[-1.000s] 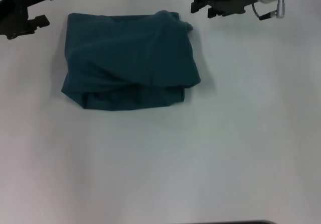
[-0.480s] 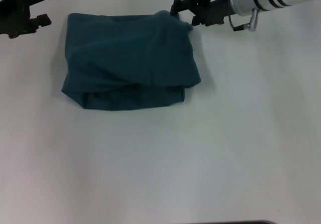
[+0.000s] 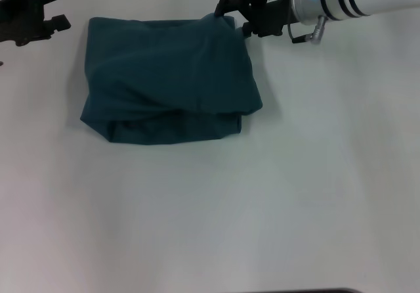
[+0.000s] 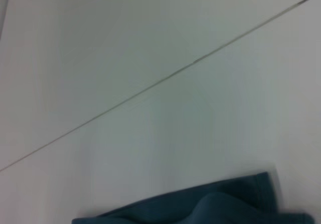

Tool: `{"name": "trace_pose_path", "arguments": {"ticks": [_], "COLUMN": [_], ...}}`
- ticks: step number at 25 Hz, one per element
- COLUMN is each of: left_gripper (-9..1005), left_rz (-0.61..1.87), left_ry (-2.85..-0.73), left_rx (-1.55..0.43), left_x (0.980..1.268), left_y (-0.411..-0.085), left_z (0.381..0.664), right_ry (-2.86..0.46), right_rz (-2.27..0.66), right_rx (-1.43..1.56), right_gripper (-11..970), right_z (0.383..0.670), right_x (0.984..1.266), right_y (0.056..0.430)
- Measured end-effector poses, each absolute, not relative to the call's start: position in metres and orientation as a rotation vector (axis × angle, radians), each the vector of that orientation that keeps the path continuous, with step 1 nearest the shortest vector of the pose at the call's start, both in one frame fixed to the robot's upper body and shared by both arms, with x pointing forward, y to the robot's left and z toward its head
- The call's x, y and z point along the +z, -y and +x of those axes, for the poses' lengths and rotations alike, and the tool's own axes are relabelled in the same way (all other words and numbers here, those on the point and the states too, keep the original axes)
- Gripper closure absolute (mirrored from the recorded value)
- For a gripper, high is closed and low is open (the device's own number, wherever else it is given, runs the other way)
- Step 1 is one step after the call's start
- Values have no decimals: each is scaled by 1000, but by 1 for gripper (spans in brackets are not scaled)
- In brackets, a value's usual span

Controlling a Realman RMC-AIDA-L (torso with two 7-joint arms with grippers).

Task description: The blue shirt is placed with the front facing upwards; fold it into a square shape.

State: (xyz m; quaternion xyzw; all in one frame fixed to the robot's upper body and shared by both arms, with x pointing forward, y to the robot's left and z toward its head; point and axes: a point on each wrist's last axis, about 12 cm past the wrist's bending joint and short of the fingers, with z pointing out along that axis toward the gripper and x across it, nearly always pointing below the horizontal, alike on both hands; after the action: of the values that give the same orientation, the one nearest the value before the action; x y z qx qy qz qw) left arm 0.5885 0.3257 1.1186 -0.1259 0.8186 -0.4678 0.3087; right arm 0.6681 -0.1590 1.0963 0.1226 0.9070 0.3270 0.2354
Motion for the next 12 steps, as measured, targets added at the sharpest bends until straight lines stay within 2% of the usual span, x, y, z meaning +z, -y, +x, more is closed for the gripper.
{"name": "trace_pose_path", "arguments": {"ticks": [12], "left_gripper": [60], "left_rz": [-313], "left_ry": [-2154], "left_rx": [-1228], "left_x": [1121], "left_y": [-319], "left_z": [595], "right_ry": [-2503], "right_rz": [379], "right_rx": [924], "right_gripper": [241], "right_z": [662], "right_x": [1089], "right_y": [157]}}
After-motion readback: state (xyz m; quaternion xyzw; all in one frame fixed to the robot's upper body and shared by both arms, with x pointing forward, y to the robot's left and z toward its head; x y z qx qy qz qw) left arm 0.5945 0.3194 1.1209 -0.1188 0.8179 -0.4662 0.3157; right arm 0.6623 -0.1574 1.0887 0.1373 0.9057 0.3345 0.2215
